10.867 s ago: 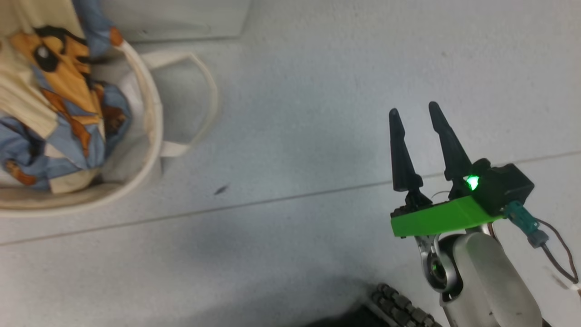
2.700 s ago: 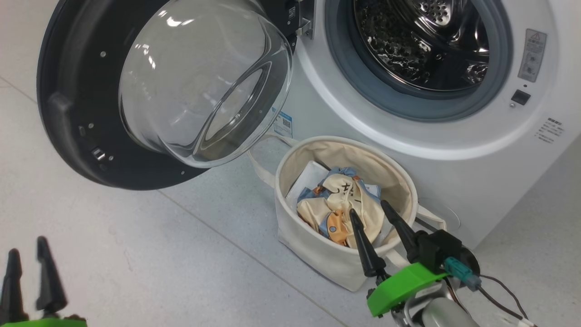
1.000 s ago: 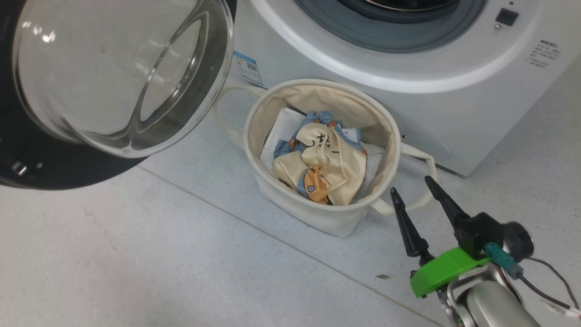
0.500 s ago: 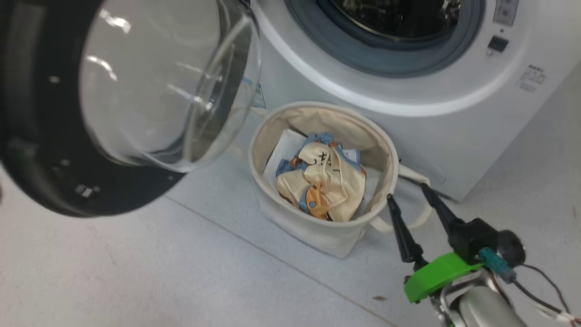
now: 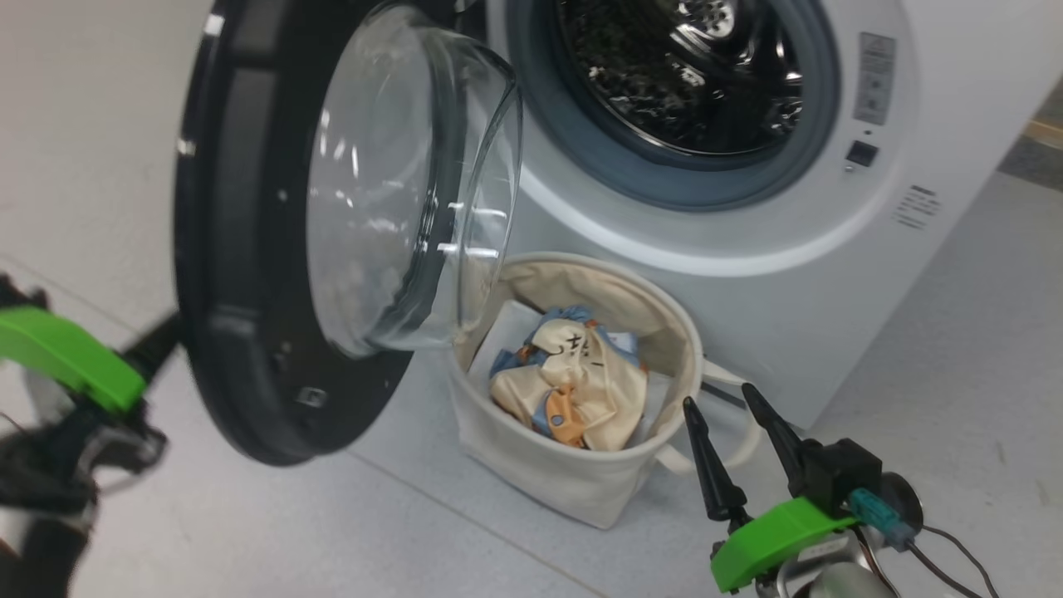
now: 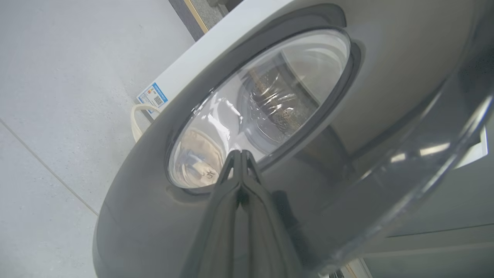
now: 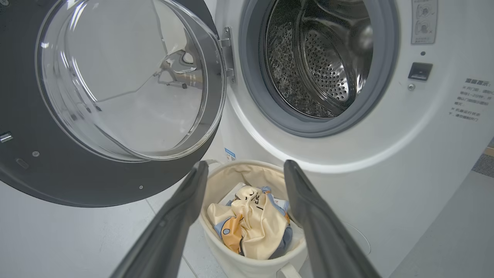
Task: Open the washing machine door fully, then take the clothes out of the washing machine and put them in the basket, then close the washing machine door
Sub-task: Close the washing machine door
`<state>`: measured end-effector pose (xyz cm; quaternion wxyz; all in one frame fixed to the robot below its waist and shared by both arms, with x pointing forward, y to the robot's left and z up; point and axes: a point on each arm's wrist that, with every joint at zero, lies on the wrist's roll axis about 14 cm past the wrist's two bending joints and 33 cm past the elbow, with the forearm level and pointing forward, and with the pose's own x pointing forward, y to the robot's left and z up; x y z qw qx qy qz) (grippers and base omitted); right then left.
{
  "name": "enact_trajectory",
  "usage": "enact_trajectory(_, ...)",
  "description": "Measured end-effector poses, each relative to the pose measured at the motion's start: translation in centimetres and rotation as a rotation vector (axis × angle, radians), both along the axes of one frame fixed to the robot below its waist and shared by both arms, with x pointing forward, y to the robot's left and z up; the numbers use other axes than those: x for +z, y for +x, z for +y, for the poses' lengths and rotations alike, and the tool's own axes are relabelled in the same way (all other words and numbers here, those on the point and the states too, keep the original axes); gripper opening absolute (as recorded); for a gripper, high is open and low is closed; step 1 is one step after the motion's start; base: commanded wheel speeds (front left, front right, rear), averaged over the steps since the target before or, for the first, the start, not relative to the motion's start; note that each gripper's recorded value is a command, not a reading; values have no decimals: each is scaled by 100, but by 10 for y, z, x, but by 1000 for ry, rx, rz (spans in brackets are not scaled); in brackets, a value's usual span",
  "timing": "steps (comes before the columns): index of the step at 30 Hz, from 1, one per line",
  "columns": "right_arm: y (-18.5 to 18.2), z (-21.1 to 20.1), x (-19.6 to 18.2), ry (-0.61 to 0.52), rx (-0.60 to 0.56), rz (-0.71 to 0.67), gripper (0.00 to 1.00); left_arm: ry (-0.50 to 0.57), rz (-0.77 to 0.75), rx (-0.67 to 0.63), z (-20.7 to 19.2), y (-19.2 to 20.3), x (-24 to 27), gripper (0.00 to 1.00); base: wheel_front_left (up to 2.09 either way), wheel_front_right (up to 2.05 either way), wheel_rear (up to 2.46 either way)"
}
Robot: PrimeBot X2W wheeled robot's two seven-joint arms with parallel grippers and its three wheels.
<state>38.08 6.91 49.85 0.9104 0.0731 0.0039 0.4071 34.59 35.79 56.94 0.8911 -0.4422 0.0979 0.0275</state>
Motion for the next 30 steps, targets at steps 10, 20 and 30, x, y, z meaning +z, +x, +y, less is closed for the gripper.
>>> enact_trajectory(10, -2, -39, 8, 20, -127, -8, 100, 35, -60, -257, -114, 6, -17, 0, 0, 0, 0)
enact_trajectory(20, -1, -90, 18, 26, -278, -38, 100, 141, -115, -362, -180, 36, -24, 0, 0, 0, 0)
enact_trajectory(30, 1, -151, 13, 23, -459, -31, 100, 114, -147, -453, -234, 82, -26, 0, 0, 0, 0)
